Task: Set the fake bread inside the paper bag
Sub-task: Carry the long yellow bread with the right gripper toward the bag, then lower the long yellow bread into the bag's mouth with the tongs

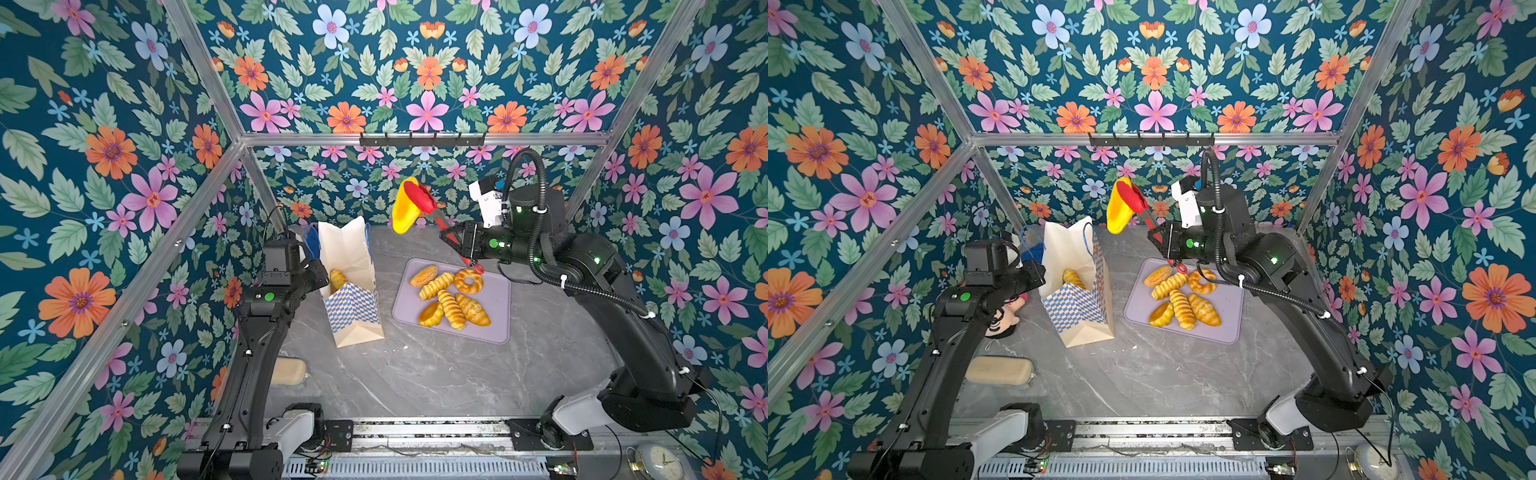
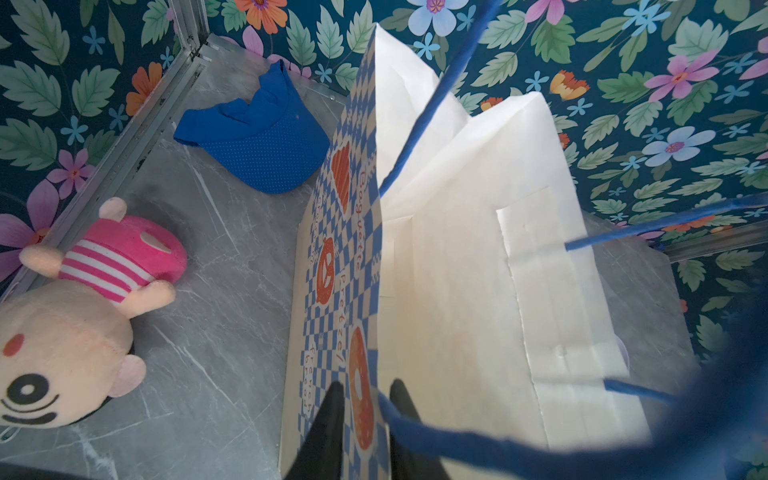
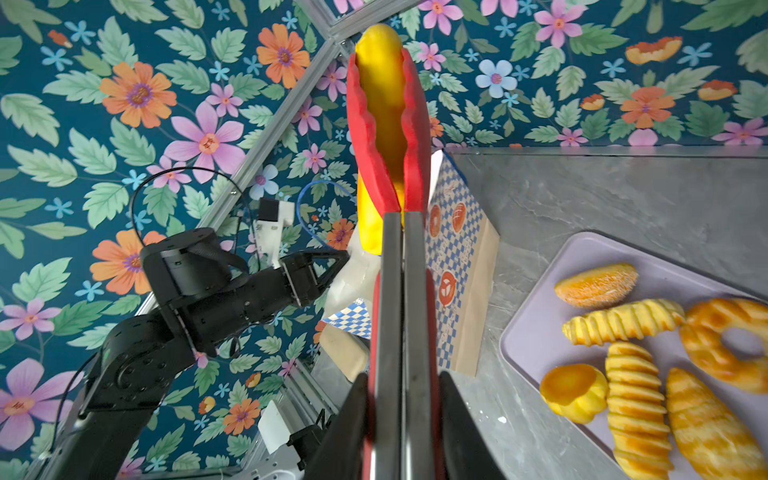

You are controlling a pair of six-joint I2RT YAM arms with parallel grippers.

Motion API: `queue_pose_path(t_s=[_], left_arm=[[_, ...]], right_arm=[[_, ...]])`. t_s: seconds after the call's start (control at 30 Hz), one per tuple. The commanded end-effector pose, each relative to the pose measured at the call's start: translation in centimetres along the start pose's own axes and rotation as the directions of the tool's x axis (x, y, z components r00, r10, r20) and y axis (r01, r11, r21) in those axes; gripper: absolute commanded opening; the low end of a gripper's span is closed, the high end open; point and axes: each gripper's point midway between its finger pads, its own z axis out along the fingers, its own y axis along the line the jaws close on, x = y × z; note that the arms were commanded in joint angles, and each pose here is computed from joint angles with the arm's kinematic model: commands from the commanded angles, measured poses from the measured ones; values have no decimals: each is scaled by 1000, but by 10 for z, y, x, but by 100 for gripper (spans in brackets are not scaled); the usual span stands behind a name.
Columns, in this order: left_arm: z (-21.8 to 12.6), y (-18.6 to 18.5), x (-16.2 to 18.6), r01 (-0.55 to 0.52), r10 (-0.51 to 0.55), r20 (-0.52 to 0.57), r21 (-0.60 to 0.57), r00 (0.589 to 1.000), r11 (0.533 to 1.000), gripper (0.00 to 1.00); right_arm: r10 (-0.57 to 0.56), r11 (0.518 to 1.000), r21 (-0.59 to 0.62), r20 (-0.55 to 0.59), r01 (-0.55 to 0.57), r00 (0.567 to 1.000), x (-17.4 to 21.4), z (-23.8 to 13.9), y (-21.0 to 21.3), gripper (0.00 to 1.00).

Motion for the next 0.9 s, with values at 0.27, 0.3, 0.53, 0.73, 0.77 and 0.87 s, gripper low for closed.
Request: queue_pose_path(t_s=[0.27, 0.3, 0.53, 0.73, 0.77, 0.87], left_arm=[[1, -3, 1, 13, -13, 3, 24, 1000, 1000, 19], [2, -3, 2, 13, -13, 1, 24, 1000, 1000, 19], [1, -3, 4, 15, -15, -1, 25, 1000, 1000, 18], [3, -2, 5, 13, -13, -4, 22, 1000, 1000, 18], [2, -2, 5, 13, -13, -3, 23, 1000, 1000, 18], [3, -2, 5, 13, -13, -5, 22, 1000, 1000, 18]], right_arm=[[-172, 985, -14, -5, 172, 985, -4, 51, 49, 26], [-172, 985, -17, -9, 172, 985, -3, 56, 51, 26], [-177, 984, -29, -27, 176, 984, 4, 84, 56, 26], [-188, 982, -11, -57, 188, 980, 15, 108, 53, 27], [-192, 981, -8, -60, 192, 979, 17, 111, 52, 27], [-199, 980, 13, -70, 201, 977, 20, 120, 48, 27]])
